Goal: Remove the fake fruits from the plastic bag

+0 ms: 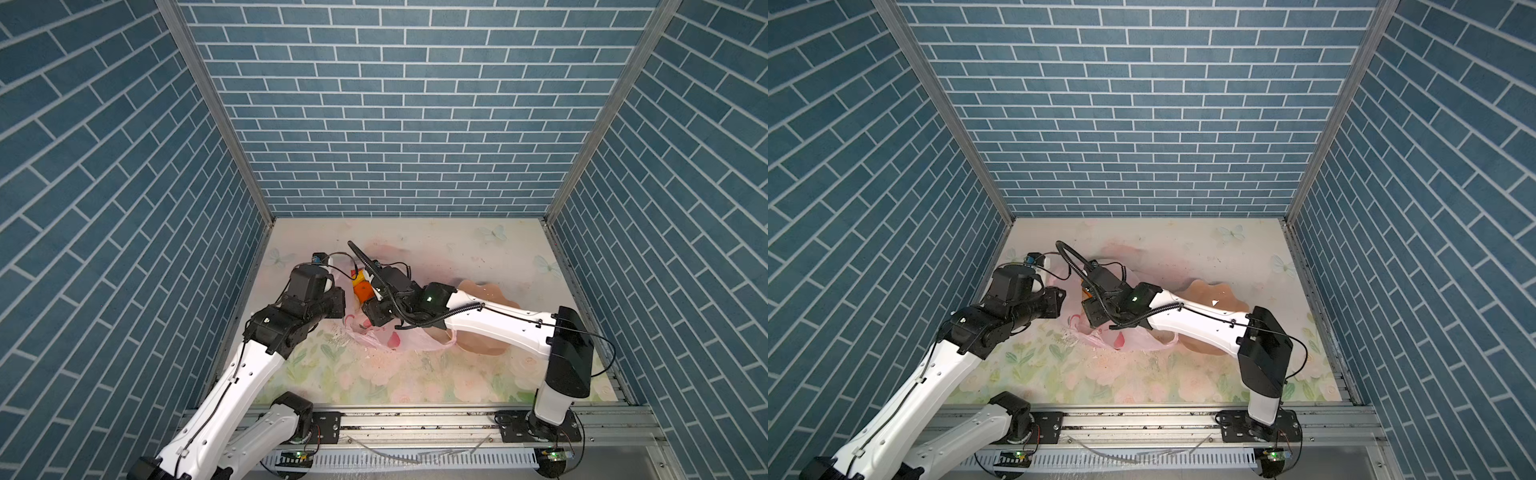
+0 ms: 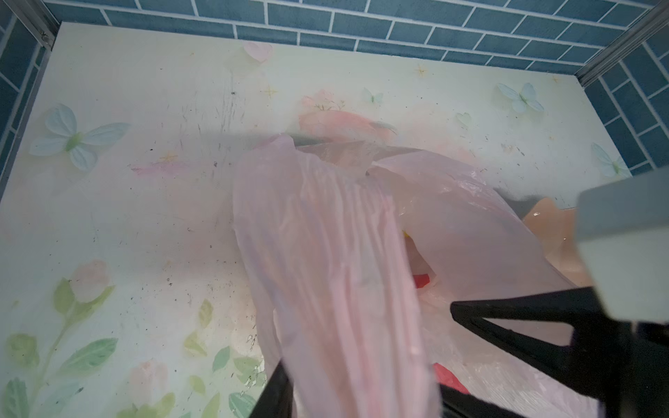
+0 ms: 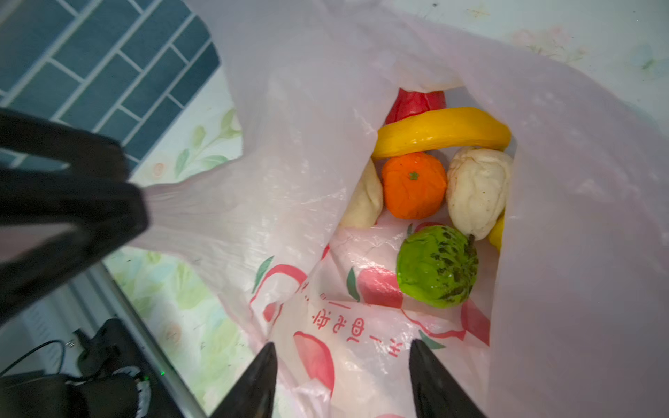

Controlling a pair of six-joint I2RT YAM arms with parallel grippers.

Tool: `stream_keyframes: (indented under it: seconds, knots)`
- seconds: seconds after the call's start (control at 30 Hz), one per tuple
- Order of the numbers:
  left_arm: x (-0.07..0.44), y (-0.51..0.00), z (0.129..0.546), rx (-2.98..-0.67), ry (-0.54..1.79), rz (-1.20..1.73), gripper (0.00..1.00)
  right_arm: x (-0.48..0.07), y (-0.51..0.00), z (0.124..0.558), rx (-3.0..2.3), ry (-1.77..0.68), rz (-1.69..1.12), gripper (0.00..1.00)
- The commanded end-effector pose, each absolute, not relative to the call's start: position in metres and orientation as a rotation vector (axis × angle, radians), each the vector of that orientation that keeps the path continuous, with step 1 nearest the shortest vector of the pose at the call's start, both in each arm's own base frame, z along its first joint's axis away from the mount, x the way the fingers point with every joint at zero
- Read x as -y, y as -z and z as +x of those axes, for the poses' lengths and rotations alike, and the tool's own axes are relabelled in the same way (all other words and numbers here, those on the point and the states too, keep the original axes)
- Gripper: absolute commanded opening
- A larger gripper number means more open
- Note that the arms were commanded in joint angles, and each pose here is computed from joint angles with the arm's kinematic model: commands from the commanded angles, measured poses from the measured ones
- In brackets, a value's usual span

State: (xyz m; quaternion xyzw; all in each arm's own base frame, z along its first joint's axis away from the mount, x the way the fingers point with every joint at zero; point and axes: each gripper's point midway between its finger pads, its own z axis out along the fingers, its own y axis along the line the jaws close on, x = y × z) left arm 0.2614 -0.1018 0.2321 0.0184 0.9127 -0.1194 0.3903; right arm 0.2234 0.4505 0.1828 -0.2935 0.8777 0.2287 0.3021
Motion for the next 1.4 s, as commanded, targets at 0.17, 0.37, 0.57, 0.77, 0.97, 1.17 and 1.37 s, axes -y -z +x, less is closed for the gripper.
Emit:
stream_keyframes:
  seconds: [0.17,0.37,0.57,0.77,0.97,1.17,1.37]
  knots:
    - [0.1,-0.225,0.258,-2.316,0.292,0.079,0.32,-0.442,-0.139,0.265,-2.423,-0.477,-0.582,0.72]
    - [0.102,-0.222,0.254,-2.317,0.311,0.082,0.33,-0.438,-0.119,0.287,-2.469,-0.466,-0.544,0.82]
    - [0.102,-0.219,0.252,-2.327,0.318,0.083,0.32,-0.444,-0.105,0.3,-2.502,-0.515,-0.541,0.83]
    - [0.103,-0.214,0.252,-2.342,0.323,0.083,0.31,-0.456,-0.095,0.305,-2.52,-0.55,-0.559,0.83]
    - [0.101,-0.205,0.247,-2.374,0.312,0.074,0.3,-0.46,-0.081,0.303,-2.55,-0.562,-0.56,0.82]
    - [0.098,-0.193,0.239,-2.394,0.325,0.041,0.3,-0.459,-0.071,0.301,-2.572,-0.559,-0.558,0.81]
    - [0.096,-0.183,0.231,-2.406,0.347,0.002,0.29,-0.458,-0.063,0.299,-2.586,-0.553,-0.557,0.81]
